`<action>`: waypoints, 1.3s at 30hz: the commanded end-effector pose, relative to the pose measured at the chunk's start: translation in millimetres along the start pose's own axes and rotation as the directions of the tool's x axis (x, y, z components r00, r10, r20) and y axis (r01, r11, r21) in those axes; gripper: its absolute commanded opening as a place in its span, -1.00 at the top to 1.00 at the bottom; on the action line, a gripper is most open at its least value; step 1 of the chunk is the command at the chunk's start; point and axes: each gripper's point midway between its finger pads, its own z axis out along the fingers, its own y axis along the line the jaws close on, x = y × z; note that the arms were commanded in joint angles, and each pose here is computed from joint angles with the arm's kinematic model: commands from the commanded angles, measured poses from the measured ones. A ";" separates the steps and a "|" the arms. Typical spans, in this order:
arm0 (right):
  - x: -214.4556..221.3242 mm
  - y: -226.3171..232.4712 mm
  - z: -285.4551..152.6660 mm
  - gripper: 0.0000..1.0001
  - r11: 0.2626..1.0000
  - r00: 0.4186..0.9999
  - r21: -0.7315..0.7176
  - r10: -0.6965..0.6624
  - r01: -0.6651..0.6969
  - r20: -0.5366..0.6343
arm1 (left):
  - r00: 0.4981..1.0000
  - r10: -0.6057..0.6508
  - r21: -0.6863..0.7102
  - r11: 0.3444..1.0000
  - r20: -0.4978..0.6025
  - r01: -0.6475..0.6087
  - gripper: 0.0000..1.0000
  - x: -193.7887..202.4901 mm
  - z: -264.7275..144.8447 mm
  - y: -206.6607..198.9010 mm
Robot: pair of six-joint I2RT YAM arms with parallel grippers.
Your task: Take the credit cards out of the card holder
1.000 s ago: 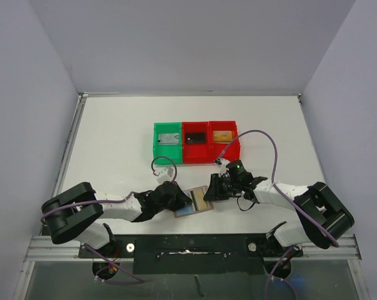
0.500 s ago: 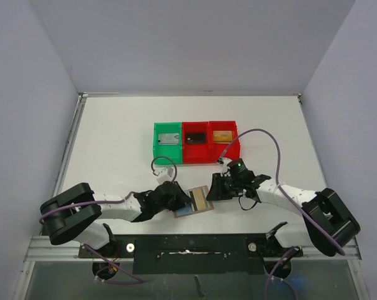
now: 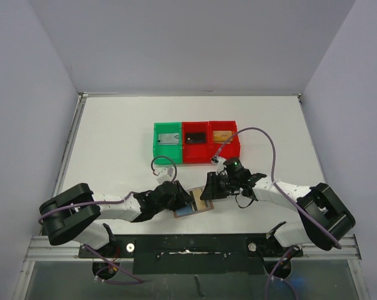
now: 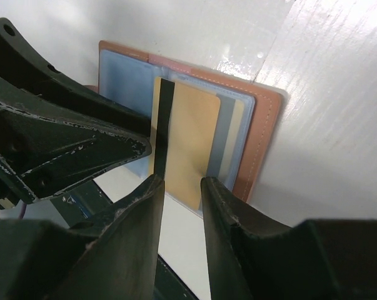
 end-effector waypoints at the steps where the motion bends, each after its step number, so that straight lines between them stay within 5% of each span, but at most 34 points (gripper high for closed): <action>1: -12.2 18.1 6.4 0.37 0.997 0.999 -0.077 -0.027 0.029 0.021 | 0.999 -0.015 0.016 1.000 0.030 0.014 0.45 -5.1 -2.1 -1.6; 19: 23.9 -15.4 19.9 0.46 0.999 0.998 -0.001 0.048 -0.048 -0.049 | 0.996 -0.088 0.097 0.991 -0.023 0.090 0.43 10.8 4.0 -0.2; 30: 24.6 -19.6 19.4 0.46 0.999 0.998 0.019 0.049 -0.048 -0.047 | 0.995 -0.095 0.082 0.992 -0.012 0.096 0.84 8.0 3.2 -0.1; 39: 19.7 -29.4 17.2 0.46 0.995 0.998 0.096 0.041 -0.036 -0.046 | 0.997 -0.077 0.042 0.996 0.014 0.077 0.89 2.5 -5.0 9.2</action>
